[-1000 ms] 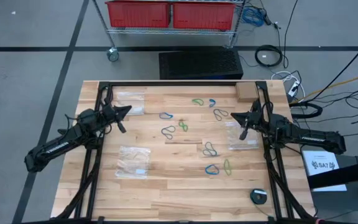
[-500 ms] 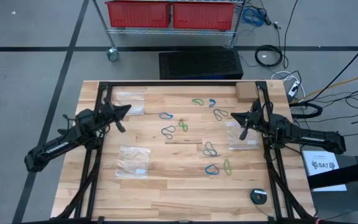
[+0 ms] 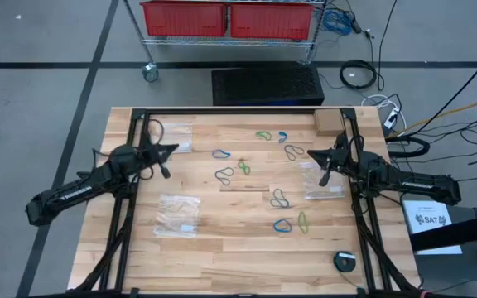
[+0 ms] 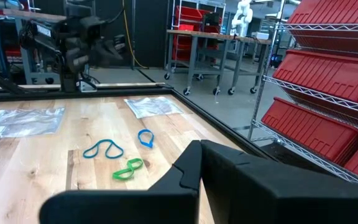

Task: Sort rubber bands
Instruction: Open the top left transparent zip bag

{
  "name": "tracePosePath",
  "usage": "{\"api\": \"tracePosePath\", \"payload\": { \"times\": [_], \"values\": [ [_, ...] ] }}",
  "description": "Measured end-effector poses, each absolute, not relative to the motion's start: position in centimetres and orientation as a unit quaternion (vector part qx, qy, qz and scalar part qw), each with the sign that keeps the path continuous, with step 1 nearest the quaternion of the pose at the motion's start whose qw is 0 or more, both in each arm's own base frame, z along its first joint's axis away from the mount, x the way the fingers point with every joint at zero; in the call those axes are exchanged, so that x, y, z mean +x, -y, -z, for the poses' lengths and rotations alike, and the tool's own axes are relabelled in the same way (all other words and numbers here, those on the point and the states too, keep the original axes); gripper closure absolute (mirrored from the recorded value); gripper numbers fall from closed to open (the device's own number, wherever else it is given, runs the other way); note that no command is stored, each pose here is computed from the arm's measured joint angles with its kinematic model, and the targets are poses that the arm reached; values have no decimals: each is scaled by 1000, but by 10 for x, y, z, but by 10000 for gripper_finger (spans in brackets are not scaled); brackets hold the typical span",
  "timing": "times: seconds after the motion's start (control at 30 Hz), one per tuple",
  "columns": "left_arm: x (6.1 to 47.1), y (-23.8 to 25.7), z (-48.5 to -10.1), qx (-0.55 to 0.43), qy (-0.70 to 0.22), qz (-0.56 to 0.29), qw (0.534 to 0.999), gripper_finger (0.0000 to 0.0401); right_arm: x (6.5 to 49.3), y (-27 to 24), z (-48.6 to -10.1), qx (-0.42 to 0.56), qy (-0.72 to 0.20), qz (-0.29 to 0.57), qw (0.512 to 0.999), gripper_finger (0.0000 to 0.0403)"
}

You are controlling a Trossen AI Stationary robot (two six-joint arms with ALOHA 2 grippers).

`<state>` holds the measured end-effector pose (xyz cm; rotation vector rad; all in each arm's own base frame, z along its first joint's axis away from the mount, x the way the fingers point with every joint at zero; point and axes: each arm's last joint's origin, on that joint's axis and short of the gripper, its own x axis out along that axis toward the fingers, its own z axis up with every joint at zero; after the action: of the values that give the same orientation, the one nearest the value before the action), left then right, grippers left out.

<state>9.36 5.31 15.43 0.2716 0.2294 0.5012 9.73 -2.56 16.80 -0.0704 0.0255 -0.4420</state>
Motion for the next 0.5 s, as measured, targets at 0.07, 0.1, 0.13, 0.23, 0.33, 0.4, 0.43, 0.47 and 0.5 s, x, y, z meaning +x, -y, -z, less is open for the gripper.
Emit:
{"api": "tracePosePath", "payload": {
  "times": [0.07,0.1,0.13,0.23,0.33,0.4,0.43,0.47,0.5],
  "values": [
    [99,-55,-153,136,-132,-239,952,388,97,26,-168,-35,-13,219,975,403],
    [101,-55,-156,127,-136,-237,953,388,97,26,-168,-35,-14,219,975,403],
    [104,-56,-160,116,-139,-237,955,388,97,26,-168,-35,-13,219,975,403],
    [113,-59,-170,91,-160,-230,956,388,97,26,-168,-35,-13,219,975,403],
    [122,-60,-171,98,-208,-209,951,388,97,26,-168,-35,-13,219,975,403],
    [130,-63,-176,105,-223,-204,947,388,97,26,-168,-35,-13,219,975,403],
    [134,-64,-179,106,-228,-207,945,388,97,26,-168,-35,-13,219,975,403],
    [139,-66,-183,104,-234,-207,944,388,97,26,-168,-35,-13,219,975,403],
    [145,-68,-187,102,-240,-204,944,388,97,26,-168,-35,-13,219,975,403]
  ]
}}
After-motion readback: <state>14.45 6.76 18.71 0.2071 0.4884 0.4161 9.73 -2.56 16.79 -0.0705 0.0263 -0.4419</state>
